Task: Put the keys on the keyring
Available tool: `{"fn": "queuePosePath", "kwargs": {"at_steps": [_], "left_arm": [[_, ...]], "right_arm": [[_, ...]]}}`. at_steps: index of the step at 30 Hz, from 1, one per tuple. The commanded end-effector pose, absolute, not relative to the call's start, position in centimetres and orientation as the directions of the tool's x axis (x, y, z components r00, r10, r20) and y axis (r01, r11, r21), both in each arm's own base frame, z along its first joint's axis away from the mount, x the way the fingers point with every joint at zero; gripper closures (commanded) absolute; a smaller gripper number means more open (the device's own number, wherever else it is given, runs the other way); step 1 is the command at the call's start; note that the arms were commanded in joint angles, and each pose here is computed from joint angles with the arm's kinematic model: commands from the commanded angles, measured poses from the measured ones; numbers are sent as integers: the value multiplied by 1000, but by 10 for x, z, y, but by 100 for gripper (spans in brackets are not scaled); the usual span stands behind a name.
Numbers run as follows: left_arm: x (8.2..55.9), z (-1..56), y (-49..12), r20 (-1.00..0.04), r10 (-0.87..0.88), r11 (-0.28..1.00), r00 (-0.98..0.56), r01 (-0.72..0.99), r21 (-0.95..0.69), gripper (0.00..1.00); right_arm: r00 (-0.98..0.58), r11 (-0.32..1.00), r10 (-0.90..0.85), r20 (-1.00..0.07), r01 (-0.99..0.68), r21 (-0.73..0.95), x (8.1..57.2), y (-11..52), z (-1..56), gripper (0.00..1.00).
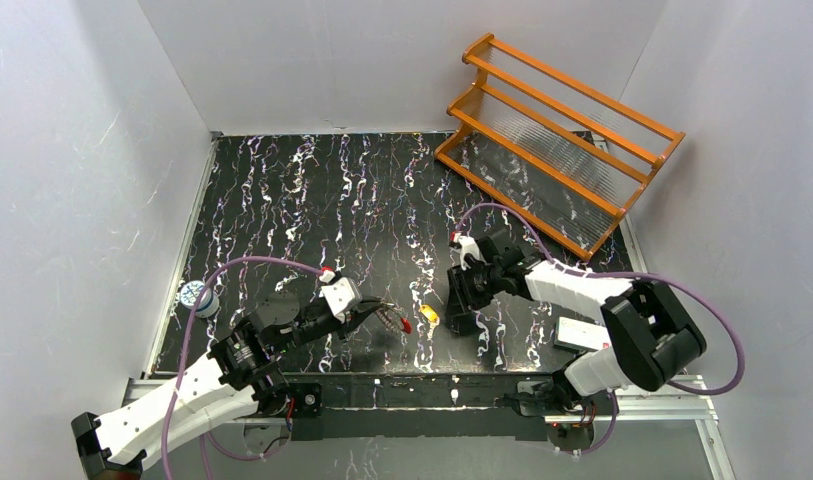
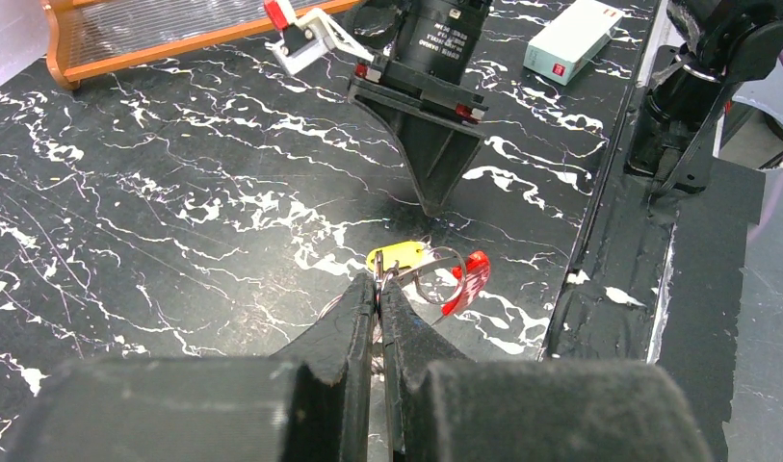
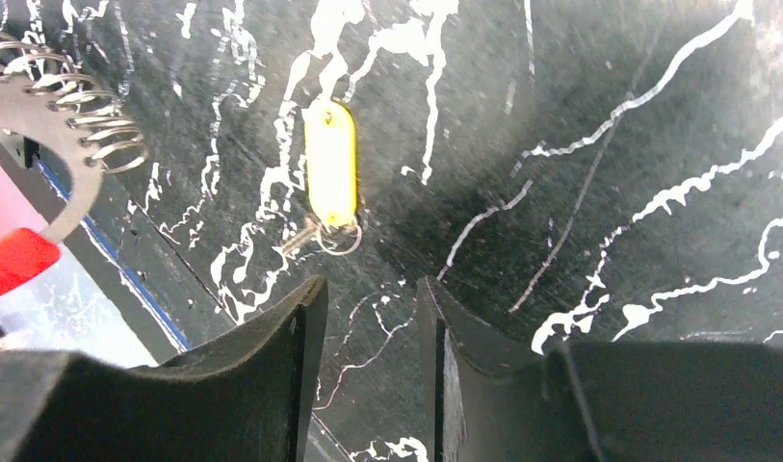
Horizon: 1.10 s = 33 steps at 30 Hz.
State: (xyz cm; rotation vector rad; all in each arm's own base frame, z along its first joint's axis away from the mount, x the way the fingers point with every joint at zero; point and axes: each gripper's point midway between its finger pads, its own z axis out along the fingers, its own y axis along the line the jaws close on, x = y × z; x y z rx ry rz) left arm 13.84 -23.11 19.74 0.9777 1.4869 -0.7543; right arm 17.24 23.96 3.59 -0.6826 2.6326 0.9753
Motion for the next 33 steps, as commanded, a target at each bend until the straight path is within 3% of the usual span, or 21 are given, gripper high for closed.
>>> {"fn": "queuePosePath", "kwargs": {"at_steps": [1,5,9,13,20,24,33], "left_arm": [[138,202,-235,-991,132,438,8,897,65,100],[138,204,-234,-992,127,441,9,895,65,100],[138,203,-234,-991,130,444,10,893,67,100],[138,202,-234,-991,134,440,16,895,74,100],[139,203,-234,-990,136,438,27,895,85,100],[139,203,-234,-990,140,439,31,894,90,100],[140,203,-233,-990,137,446,34,890,92,100]], "right_arm": [[-684,561,-358,-635,-701,440,196,259,74,53],[-507,496,-371,-779,-817,295,209,262,99,51],[-314,390,-472,-824,-913,124,203,259,95,50],[-160,279,-555,-816,-960,-2,192,260,78,51],[-60,222,-628,-776,-969,-105,180,260,53,54],[53,126,-655,-754,-976,-178,169,264,42,59],[102,106,-701,-706,-964,-245,166,265,29,60]]}}
